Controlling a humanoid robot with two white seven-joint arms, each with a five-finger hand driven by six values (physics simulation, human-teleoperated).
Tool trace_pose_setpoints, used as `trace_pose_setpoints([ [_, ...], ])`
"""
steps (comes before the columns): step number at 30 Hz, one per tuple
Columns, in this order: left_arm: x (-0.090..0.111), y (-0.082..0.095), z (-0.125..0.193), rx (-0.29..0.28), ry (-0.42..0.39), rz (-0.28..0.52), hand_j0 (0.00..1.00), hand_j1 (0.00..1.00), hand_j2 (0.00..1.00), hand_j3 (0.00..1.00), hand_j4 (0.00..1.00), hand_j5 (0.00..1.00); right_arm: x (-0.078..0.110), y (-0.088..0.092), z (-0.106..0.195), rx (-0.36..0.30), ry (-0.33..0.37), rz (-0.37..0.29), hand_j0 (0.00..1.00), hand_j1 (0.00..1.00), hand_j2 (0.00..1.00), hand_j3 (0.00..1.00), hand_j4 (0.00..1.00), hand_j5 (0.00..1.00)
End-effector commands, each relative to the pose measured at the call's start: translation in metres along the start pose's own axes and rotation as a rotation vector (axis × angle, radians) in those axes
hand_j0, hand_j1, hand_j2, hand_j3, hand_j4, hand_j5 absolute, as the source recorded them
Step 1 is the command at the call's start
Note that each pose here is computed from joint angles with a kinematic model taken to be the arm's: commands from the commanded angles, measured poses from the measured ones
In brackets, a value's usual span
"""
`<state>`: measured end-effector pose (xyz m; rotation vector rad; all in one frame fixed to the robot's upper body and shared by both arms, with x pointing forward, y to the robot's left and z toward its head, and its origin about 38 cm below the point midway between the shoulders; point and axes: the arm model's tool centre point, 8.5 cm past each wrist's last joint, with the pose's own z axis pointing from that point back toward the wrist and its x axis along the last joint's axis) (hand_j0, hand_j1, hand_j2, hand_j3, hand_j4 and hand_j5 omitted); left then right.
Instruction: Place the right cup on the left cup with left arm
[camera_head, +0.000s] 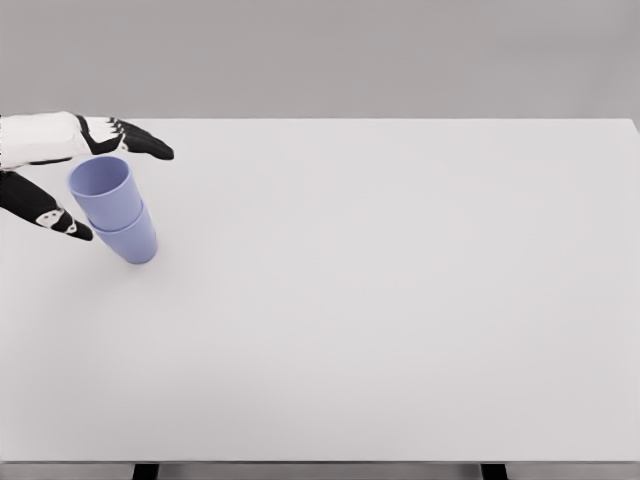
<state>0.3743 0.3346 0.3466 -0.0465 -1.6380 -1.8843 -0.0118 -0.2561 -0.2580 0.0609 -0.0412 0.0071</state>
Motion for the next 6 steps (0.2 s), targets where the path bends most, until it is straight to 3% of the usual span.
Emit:
trace_pose_setpoints([
  [1,0.024,-0.001,-0.021,-0.002,-0.111,0.008,1.00,1.00,1.00,1.00,1.00,1.00,0.000,0.000,0.000,0.000,0.000,0.000,1.00,1.00,1.00,1.00,1.00,1.00],
  [3,0.028,-0.005,-0.050,0.001,-0.199,0.020,1.00,1.00,1.00,1.00,1.00,1.00,0.000,0.000,0.000,0.000,0.000,0.000,1.00,1.00,1.00,1.00,1.00,1.00],
  [6,0.033,-0.008,-0.070,0.003,-0.259,0.026,1.00,1.00,1.00,1.00,1.00,1.00,0.000,0.000,0.000,0.000,0.000,0.000,1.00,1.00,1.00,1.00,1.00,1.00],
])
